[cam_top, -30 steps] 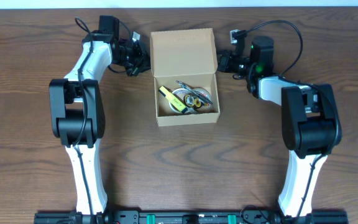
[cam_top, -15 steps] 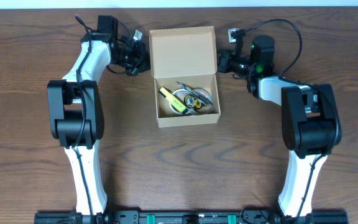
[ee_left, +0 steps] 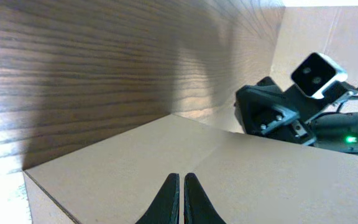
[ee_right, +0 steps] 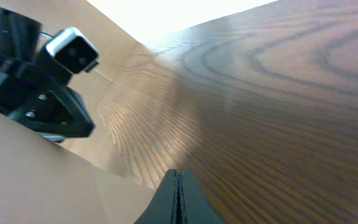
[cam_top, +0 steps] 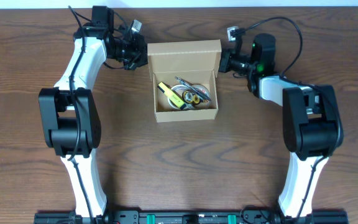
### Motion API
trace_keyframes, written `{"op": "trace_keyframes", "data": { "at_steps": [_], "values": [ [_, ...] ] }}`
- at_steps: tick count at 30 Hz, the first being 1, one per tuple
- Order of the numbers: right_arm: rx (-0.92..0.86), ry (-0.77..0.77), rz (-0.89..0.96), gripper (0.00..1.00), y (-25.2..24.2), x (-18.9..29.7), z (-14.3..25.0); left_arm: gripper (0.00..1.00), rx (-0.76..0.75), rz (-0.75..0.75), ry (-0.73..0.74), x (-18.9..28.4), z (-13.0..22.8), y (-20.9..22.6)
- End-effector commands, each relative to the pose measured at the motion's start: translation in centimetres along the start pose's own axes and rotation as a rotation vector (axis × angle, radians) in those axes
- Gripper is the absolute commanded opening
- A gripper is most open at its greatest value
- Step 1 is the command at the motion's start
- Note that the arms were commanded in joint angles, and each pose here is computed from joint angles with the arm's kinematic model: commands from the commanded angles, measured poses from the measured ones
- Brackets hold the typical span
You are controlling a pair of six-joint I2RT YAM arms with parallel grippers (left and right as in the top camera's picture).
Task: Pack container
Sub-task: 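Fold the lid flaps inward with both grippers to close the box, then press the closed lid down with the right gripper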
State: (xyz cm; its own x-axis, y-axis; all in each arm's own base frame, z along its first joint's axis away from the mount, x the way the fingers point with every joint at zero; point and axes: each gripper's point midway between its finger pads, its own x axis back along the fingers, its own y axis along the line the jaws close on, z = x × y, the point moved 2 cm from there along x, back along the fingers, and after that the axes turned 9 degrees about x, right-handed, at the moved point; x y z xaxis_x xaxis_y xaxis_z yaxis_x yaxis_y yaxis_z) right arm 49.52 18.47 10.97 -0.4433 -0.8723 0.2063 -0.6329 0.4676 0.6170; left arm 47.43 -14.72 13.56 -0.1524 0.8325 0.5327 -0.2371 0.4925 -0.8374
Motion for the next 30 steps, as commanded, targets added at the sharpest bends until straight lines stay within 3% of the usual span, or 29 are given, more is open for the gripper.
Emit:
{"op": "trace_keyframes", "data": {
  "at_steps": [1, 11, 17, 27, 30],
  "values": [
    [0.087, -0.017, -0.062, 0.02, 2.9, 0.2, -2.3, 0.06, -0.058, 0.031, 0.016, 0.6, 0.8, -1.1],
    [0.12, 0.024, -0.061, 0.02, 5.9, 1.4, -3.4, 0.06, -0.127, -0.023, 0.008, 2.3, 2.4, -2.0],
    [0.165, 0.09, 0.072, 0.02, 8.2, 2.5, -3.5, 0.06, -0.133, -0.079, 0.004, 3.3, 3.5, -2.2],
    [0.203, 0.238, 0.228, 0.01, 12.7, 3.8, -1.3, 0.06, -0.116, -0.141, 0.062, 4.4, 6.2, -1.8],
    [0.19, 0.291, 0.261, 0.01, 13.3, 3.5, 0.1, 0.06, -0.105, -0.228, 0.043, 5.0, 6.4, -0.8]
  ]
}}
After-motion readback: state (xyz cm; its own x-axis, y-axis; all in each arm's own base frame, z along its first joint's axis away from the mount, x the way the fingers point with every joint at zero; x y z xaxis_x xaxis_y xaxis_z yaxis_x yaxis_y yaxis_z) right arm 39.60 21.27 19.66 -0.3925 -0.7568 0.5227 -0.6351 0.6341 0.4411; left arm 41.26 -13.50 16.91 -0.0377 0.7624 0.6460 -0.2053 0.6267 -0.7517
